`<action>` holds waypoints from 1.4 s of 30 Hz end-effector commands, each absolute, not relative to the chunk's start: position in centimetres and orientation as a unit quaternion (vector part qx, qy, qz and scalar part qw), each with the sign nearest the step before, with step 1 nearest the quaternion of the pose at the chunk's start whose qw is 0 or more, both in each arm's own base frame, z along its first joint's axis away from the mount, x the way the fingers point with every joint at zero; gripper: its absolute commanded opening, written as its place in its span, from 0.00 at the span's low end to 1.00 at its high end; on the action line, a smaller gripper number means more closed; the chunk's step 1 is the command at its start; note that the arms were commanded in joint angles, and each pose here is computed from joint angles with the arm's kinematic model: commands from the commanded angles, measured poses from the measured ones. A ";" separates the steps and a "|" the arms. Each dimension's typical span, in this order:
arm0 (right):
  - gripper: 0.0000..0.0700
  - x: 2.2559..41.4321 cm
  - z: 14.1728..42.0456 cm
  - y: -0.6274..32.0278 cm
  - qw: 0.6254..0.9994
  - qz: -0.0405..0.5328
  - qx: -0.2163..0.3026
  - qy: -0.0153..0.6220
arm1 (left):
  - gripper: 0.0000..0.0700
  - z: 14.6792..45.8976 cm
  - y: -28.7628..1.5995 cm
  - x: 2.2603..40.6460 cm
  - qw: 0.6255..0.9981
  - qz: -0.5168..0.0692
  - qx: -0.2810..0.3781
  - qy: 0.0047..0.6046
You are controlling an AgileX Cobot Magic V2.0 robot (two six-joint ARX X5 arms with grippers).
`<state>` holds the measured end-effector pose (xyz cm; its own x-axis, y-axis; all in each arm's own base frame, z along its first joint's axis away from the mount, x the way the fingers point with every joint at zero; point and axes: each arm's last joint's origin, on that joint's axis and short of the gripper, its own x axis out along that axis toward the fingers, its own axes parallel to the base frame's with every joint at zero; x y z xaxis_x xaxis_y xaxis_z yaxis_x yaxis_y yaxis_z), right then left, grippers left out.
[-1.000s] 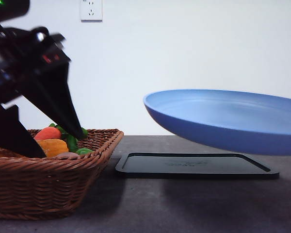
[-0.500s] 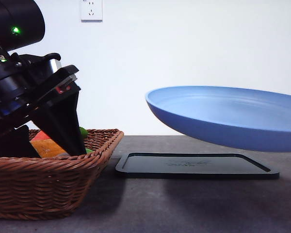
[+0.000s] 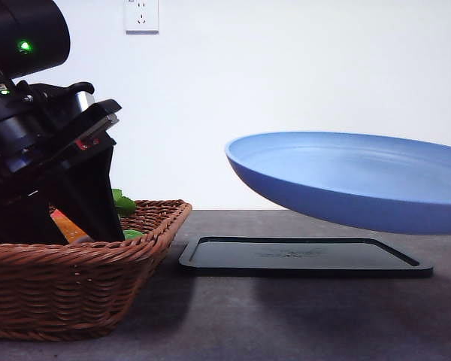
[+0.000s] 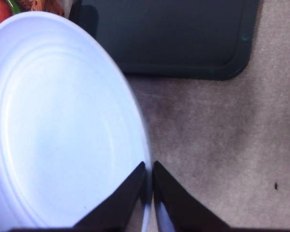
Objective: Transfer egg from basket to plate and serve
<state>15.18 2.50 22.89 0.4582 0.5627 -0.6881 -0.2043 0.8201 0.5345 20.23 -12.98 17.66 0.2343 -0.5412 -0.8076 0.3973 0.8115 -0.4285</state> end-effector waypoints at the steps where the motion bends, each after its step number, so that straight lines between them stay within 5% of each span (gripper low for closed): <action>1: 0.00 15.4 23.4 2.5 0.835 0.233 0.196 0.458 | 0.29 18.3 -13.4 20.6 0.779 -0.307 -0.055 0.544; 8: 0.00 16.1 22.8 2.6 0.822 0.217 0.220 0.478 | 0.29 23.5 -14.4 21.7 0.766 -0.359 -0.043 0.531; 17: 0.00 18.0 22.0 4.0 0.790 0.230 0.213 0.526 | 0.29 29.7 -17.9 21.5 0.764 -0.468 -0.039 0.443; 27: 0.00 20.3 23.6 8.4 0.776 0.286 0.152 0.542 | 0.30 29.2 -22.4 17.7 0.803 -0.442 0.150 0.370; 35: 0.00 20.5 24.0 10.1 0.770 0.312 0.140 0.539 | 0.30 27.1 -24.2 17.4 0.790 -0.430 0.195 0.392; 42: 0.00 20.4 24.0 10.1 0.769 0.313 0.139 0.539 | 0.54 25.6 -24.8 17.8 0.779 -0.419 0.198 0.422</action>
<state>20.09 9.83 23.59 0.2198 0.6167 -0.7559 -0.3260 0.7767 0.5389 17.90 -24.27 25.63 0.2958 -0.4829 -0.8242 0.8185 0.5730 -0.0420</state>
